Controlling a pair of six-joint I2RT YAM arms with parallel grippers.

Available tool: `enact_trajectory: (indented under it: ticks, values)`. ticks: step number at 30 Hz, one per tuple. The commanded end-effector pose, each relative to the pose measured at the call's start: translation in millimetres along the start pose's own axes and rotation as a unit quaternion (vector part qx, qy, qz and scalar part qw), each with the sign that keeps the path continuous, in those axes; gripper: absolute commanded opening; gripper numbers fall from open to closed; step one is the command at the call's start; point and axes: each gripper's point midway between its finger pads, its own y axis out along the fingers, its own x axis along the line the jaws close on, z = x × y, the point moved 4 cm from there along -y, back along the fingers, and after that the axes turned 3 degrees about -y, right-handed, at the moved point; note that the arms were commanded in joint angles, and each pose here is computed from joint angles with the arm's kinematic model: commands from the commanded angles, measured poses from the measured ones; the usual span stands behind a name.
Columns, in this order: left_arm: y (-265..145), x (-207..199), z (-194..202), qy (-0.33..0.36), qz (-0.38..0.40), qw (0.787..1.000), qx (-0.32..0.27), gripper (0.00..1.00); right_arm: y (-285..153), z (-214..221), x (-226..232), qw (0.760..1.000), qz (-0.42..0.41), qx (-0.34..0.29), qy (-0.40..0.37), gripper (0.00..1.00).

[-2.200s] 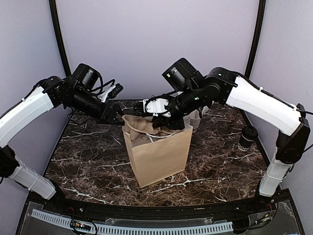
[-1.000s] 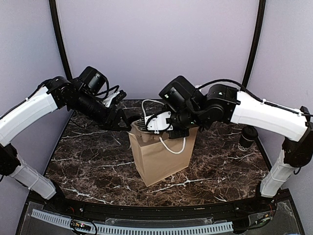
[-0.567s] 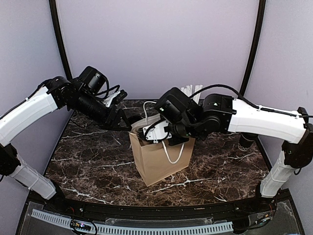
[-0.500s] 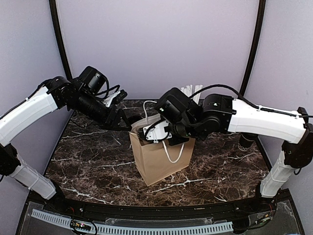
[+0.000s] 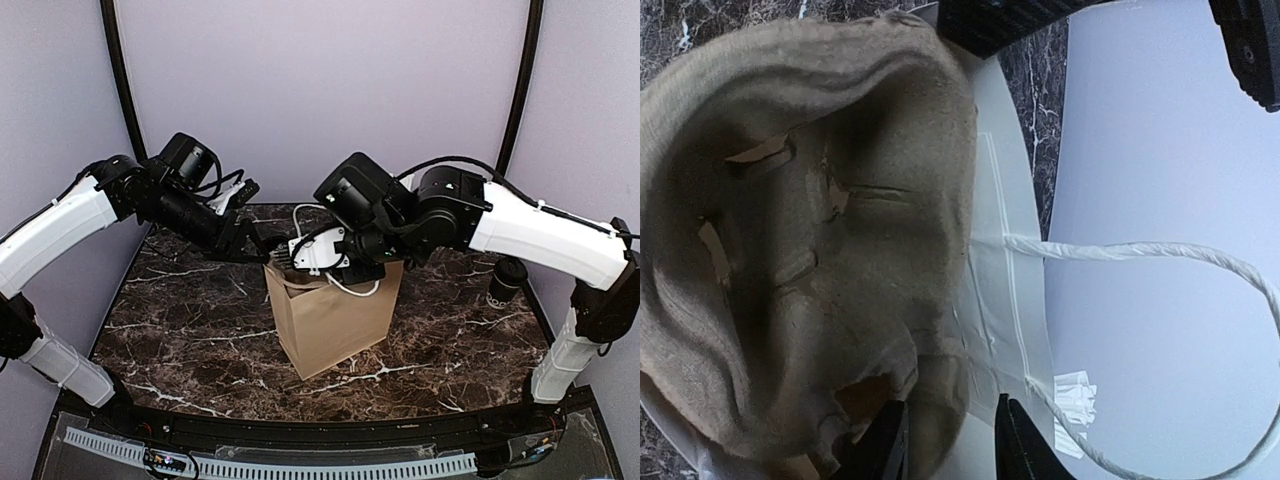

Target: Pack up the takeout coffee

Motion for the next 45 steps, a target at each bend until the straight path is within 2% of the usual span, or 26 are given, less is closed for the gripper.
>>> enact_trajectory:
  ticks: [1,7,13,17,24,30,32,35,37,40,45]
  values:
    - [-9,-5,-9,0.015,0.007,1.0,-0.02,0.63,-1,0,7,1.0,-0.017,-0.001,0.005,0.31]
    - [-7,-3,-8,0.013,0.005,1.0,-0.016,0.63,10,10,12,1.0,-0.014,0.021,-0.004,0.27]
    - [-7,-2,-7,0.012,0.003,1.0,-0.016,0.63,0,9,-2,1.0,-0.018,-0.004,0.02,0.25]
    - [-14,-7,-14,0.024,0.0,0.999,-0.027,0.63,-20,0,-9,0.997,-0.036,-0.054,0.036,0.25]
    - [-44,-32,-50,0.119,0.014,0.986,-0.115,0.67,-63,2,-40,0.986,-0.05,-0.137,0.085,0.31]
    - [-31,-43,-74,0.163,0.028,0.979,-0.116,0.68,-87,27,-42,0.973,-0.095,-0.179,0.107,0.39]
    - [-23,-46,-78,0.173,0.041,0.978,-0.109,0.68,-97,34,-31,0.969,-0.122,-0.193,0.092,0.45]
    - [-12,-56,-77,0.191,0.066,0.975,-0.091,0.68,-119,40,-2,0.957,-0.177,-0.227,0.034,0.71]
    - [-4,-65,-74,0.208,0.075,0.972,-0.076,0.68,-122,43,18,0.948,-0.22,-0.228,0.016,0.81]
    - [9,-79,-69,0.232,0.078,0.968,-0.061,0.69,-113,47,33,0.949,-0.238,-0.207,0.007,0.85]
    - [14,-77,-75,0.233,0.044,0.969,-0.073,0.7,-95,43,36,0.955,-0.23,-0.188,0.004,0.85]
